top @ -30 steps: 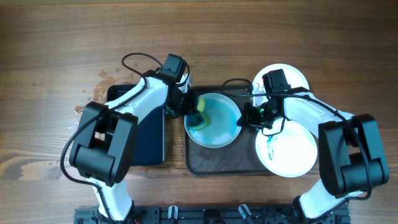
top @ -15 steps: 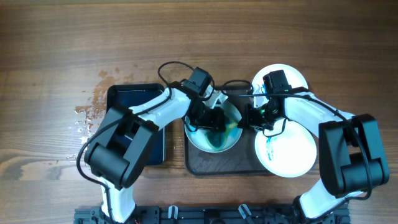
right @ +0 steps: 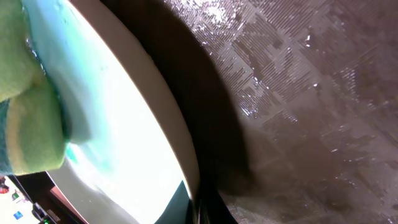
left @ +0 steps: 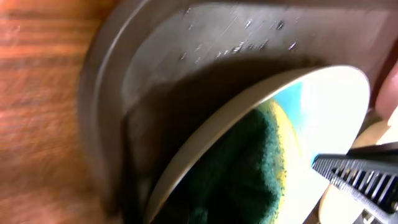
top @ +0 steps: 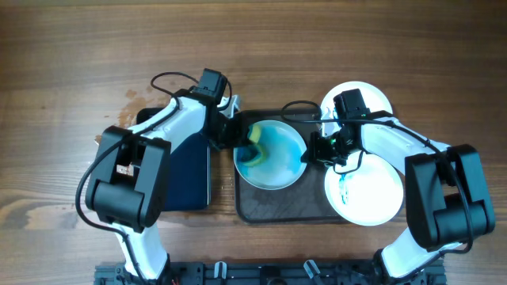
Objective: Clean dirty plates on tray and stack at the side
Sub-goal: 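Scrub the plate surface with the sponge while the right gripper holds it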
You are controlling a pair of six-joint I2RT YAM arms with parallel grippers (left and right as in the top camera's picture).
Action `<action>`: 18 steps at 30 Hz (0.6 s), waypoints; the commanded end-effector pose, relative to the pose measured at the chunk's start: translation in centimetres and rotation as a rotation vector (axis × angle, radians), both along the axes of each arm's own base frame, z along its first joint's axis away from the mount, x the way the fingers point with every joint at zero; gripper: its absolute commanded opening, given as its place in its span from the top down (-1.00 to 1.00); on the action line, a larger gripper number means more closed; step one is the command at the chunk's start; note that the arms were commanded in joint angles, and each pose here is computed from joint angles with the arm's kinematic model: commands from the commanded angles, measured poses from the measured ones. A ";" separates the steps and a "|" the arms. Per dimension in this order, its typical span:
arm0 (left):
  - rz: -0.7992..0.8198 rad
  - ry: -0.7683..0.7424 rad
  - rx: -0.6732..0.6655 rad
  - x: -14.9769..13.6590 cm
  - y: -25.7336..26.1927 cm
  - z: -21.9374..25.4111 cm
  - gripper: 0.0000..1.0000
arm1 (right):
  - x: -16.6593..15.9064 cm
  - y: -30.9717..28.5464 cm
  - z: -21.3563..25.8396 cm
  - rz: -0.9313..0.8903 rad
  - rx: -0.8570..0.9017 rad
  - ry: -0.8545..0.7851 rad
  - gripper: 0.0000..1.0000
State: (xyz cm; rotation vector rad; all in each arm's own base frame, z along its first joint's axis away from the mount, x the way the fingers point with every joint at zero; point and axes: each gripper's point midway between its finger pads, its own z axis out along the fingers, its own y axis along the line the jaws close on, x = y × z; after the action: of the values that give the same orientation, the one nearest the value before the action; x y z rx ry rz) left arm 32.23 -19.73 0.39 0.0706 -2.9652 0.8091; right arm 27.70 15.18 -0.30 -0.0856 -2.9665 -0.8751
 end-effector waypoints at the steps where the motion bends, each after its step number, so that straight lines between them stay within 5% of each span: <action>1: -0.043 0.059 0.261 -2.2 5.2 -3.2 0.92 | -1.5 -2.0 -2.3 -0.014 -0.102 0.064 0.91; 7: -0.253 0.053 0.130 -5.1 0.3 -2.4 0.92 | -1.4 -2.0 -2.3 -0.011 -0.102 0.059 0.91; 18: -0.190 -0.230 0.086 1.4 -3.4 -0.7 0.92 | -1.5 -2.0 -2.3 0.002 -0.102 0.056 0.91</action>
State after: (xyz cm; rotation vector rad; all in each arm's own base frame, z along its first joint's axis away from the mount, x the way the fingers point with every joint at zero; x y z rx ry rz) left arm 32.50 -22.89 0.42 -0.2879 -3.0825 0.7899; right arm 27.57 14.25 -0.34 -0.1308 -2.9610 -0.8487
